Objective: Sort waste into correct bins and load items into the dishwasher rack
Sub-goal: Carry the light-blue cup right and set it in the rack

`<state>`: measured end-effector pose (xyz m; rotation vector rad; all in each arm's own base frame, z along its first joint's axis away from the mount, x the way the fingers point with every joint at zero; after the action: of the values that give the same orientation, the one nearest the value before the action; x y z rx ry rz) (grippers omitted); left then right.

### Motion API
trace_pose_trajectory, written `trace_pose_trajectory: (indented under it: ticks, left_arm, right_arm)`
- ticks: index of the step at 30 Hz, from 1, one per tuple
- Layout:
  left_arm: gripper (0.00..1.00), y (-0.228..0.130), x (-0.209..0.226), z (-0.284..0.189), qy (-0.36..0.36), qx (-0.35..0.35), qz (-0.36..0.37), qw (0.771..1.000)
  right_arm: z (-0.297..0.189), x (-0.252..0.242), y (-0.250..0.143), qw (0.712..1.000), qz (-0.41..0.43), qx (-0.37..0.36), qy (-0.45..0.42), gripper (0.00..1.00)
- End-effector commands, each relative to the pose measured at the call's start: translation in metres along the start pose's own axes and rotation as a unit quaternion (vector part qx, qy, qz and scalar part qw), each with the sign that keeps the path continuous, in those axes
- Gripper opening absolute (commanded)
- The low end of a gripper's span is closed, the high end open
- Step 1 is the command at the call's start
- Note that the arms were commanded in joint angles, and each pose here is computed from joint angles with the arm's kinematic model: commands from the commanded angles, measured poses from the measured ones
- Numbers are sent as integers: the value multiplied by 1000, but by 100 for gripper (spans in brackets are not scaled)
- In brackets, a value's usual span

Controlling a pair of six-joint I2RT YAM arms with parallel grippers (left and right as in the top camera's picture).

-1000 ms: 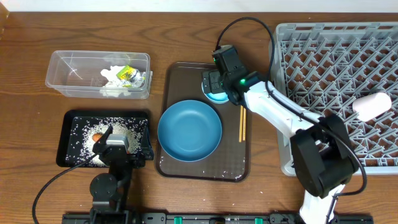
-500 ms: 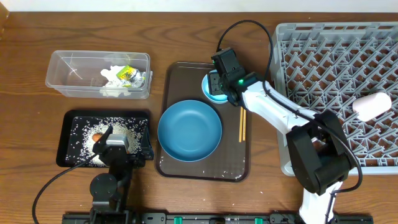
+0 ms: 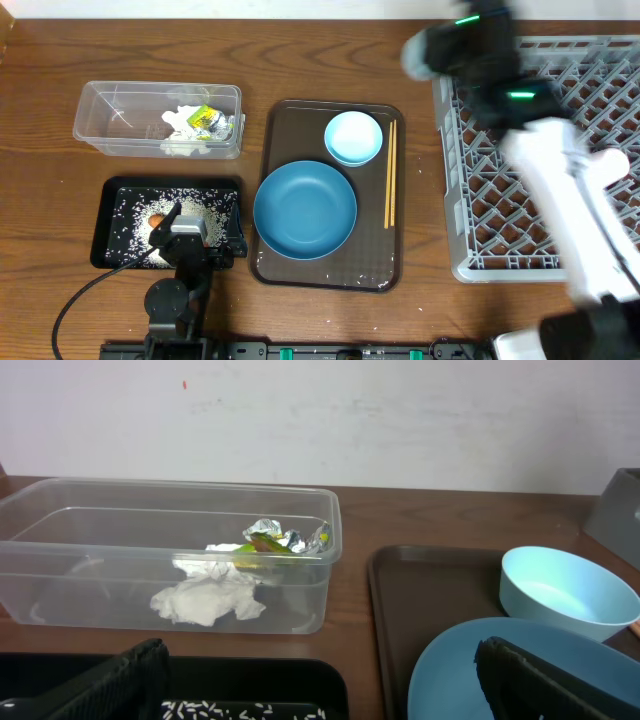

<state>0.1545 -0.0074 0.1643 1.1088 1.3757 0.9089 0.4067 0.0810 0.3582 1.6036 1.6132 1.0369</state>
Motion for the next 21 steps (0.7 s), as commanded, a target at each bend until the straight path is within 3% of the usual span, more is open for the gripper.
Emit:
trace_pose_trajectory:
  ticks: [1,9,21]
  left_arm:
    - [99,-12,5,2,10,17,2,1000]
    - [99,-12,5,2,10,16,2,1000]
    - [99,-12,5,2,10,16,2,1000]
  right_arm:
    - [-22,-71,16,996,22,-20,-84,52]
    - [-38,-229,-16,961,117,41,-249,51]
    - [-60,-358,-92,900,207,140,-356,52]
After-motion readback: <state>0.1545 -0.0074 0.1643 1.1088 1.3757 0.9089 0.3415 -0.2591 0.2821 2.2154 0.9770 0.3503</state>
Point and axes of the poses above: each gripper's point midway between its finger pads, its own z axis out along the fingers, its own x axis along the line the jaws close on, y = z × x, the point moved 9 cm from there along -z, back along the fingers, and after that the axes turned 12 degrees about -z, right-handed, at the moved point
